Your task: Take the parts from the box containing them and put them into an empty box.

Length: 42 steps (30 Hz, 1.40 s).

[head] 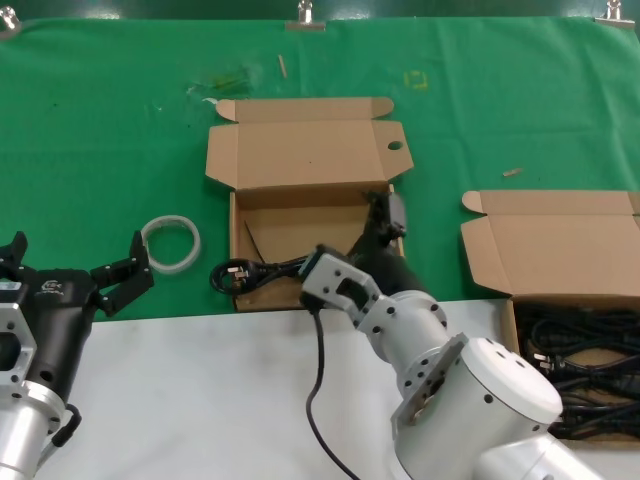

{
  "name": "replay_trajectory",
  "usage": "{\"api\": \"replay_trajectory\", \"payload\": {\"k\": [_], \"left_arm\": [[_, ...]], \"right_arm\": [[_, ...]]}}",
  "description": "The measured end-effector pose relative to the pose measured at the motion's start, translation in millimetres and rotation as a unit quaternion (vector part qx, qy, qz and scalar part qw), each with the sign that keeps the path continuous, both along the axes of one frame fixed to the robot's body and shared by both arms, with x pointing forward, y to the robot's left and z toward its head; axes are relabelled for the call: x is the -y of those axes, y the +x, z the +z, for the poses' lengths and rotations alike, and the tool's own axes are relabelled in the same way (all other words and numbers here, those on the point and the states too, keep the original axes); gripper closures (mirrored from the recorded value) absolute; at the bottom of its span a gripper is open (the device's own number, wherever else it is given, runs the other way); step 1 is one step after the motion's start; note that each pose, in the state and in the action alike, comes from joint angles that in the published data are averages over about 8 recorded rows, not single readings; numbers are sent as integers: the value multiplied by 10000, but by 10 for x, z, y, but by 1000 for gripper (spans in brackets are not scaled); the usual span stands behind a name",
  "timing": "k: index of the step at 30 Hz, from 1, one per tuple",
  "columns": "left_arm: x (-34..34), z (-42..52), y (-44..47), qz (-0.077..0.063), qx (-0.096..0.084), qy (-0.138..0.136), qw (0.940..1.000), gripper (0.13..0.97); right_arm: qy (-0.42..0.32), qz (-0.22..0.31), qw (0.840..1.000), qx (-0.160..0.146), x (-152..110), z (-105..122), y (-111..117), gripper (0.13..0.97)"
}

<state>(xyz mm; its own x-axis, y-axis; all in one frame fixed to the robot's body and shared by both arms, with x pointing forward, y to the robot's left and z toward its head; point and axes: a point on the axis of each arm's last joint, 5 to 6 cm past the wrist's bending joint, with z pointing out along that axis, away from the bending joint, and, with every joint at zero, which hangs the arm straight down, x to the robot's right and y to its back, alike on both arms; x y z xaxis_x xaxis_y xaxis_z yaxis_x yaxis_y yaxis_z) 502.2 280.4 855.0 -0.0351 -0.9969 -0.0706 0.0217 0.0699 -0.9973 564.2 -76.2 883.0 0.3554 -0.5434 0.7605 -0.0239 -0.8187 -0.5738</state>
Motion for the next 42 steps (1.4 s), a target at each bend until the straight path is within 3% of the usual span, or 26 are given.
{"api": "replay_trajectory", "payload": {"k": [4, 13, 22, 42], "left_arm": [[0, 0, 0, 0, 0, 0, 10000, 132], [0, 0, 0, 0, 0, 0, 10000, 132], [0, 0, 0, 0, 0, 0, 10000, 132], [0, 0, 0, 0, 0, 1, 10000, 132]], "right_arm": [[368, -163, 9991, 109, 70, 0, 1, 332], [1221, -509, 9905, 370, 256, -9, -8, 202], [2003, -782, 9747, 611, 461, -34, -36, 137], [3429, -1131, 9273, 988, 947, -132, -175, 130]]}}
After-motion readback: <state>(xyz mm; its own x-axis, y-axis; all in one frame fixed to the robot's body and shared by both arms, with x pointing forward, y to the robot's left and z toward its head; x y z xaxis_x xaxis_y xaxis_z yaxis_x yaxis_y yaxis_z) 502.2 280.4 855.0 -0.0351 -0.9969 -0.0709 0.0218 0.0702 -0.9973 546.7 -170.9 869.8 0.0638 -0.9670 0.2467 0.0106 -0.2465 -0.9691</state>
